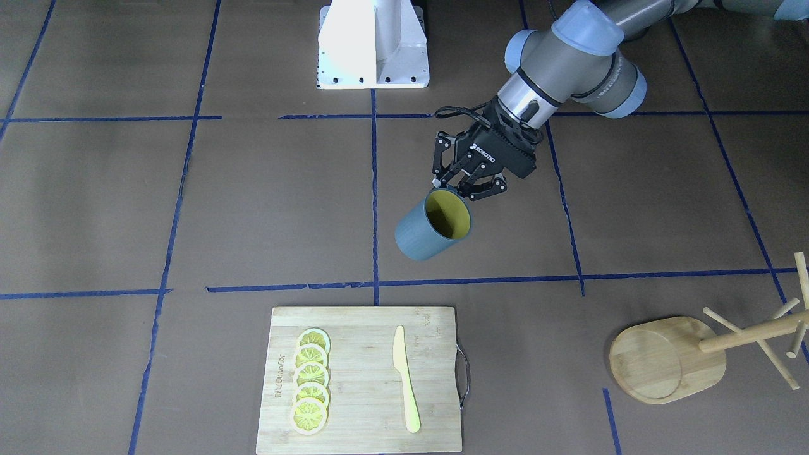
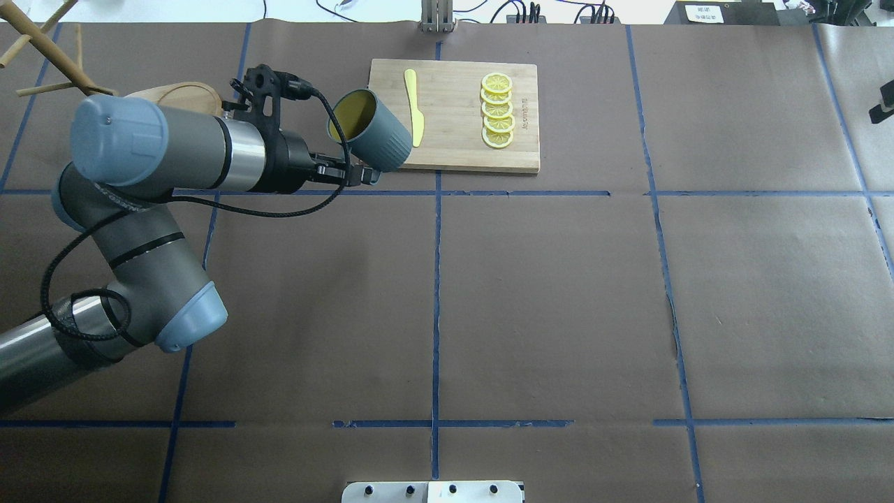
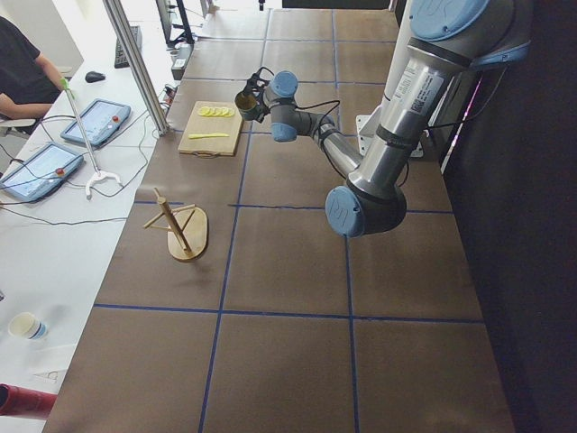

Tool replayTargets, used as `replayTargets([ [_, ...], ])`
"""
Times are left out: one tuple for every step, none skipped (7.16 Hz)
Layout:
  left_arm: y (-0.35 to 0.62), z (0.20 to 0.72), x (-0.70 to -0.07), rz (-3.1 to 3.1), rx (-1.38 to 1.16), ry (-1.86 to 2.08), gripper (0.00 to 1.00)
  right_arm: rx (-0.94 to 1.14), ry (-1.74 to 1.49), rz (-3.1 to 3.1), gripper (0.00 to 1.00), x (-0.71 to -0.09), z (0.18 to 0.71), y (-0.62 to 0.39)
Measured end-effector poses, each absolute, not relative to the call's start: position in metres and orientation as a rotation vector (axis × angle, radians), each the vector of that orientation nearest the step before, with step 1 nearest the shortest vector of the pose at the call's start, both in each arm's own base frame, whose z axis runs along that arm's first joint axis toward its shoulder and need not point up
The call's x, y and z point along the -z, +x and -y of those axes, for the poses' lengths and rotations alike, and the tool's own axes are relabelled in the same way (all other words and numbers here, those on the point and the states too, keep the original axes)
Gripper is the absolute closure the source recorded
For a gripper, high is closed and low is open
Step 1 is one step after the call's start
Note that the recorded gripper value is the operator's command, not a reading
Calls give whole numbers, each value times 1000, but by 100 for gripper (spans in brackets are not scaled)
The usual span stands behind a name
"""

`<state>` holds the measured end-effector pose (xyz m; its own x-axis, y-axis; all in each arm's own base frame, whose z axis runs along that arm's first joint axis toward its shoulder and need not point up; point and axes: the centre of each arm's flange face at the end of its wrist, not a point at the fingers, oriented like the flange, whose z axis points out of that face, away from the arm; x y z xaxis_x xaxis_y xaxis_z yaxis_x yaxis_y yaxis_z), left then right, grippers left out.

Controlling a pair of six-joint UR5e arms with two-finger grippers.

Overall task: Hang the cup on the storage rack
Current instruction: 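Lift the teal mug and carry it toward the wooden rack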

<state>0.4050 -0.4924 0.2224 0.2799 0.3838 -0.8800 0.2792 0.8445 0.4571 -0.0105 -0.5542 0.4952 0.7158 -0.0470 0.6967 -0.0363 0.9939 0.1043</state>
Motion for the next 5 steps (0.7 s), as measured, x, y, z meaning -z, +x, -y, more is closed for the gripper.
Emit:
replayTargets([
  [387, 508, -225, -1329, 47, 558, 100, 83, 138, 759, 0, -517, 540, 10],
  [369, 524, -227, -1362, 191, 495, 100, 124, 155, 752, 0, -528, 531, 23],
  [353, 541, -235, -1406, 327, 438, 100, 140, 172, 749, 0, -528, 525, 30],
  [340, 557, -249, -1462, 437, 397, 100, 145, 189, 747, 0, -522, 520, 32],
  [330, 571, -266, -1532, 525, 360, 100, 140, 203, 743, 0, -513, 518, 33],
])
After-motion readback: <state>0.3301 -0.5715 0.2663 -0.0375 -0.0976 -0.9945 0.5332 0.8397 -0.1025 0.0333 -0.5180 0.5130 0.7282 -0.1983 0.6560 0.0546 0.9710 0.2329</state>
